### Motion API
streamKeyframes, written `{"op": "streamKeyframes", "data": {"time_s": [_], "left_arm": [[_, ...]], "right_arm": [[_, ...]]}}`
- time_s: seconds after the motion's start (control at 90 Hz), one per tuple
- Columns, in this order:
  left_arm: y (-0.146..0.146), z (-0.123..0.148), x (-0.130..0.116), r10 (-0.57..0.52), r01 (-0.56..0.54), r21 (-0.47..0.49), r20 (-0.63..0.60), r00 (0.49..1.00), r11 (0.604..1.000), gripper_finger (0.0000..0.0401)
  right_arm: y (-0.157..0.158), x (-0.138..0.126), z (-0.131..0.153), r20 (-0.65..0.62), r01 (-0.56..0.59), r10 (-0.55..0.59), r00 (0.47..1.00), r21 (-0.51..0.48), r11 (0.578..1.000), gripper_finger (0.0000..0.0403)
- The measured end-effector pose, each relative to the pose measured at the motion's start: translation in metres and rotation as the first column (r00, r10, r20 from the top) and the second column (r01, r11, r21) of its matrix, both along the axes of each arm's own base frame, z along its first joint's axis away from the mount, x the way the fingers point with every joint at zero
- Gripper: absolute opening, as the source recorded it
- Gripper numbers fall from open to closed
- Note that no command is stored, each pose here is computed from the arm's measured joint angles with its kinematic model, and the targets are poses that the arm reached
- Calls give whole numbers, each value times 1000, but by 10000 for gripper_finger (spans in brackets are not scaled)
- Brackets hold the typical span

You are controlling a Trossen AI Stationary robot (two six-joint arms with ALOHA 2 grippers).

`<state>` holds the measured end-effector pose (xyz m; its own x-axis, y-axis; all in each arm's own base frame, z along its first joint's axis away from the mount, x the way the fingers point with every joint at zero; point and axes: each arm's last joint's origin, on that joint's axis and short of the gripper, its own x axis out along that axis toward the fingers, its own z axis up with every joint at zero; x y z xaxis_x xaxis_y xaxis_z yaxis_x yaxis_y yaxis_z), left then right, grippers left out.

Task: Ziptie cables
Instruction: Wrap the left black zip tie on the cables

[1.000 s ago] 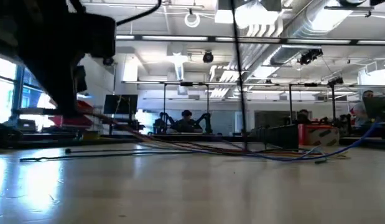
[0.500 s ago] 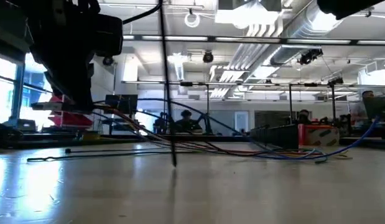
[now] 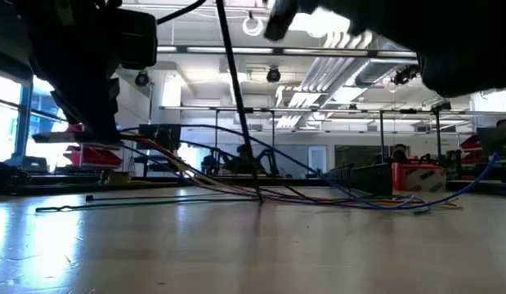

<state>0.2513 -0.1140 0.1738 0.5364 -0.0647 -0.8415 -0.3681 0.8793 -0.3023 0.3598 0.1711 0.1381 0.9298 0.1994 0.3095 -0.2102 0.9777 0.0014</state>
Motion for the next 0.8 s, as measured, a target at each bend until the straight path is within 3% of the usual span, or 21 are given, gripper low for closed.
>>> {"op": "streamKeyframes", "data": {"time_s": [0.456,0.611,0.8], "left_arm": [[10,-43,12,42,-27,103,-145,989,994,184],[11,-51,16,55,-34,135,-157,986,990,200],[11,-52,17,22,-1,136,-157,987,991,188]], "right_arm": [[-2,2,2,2,-13,13,1000,42,999,0],[0,1,2,3,-19,19,1000,43,999,0],[2,0,2,3,5,-6,1000,19,1000,0]]}}
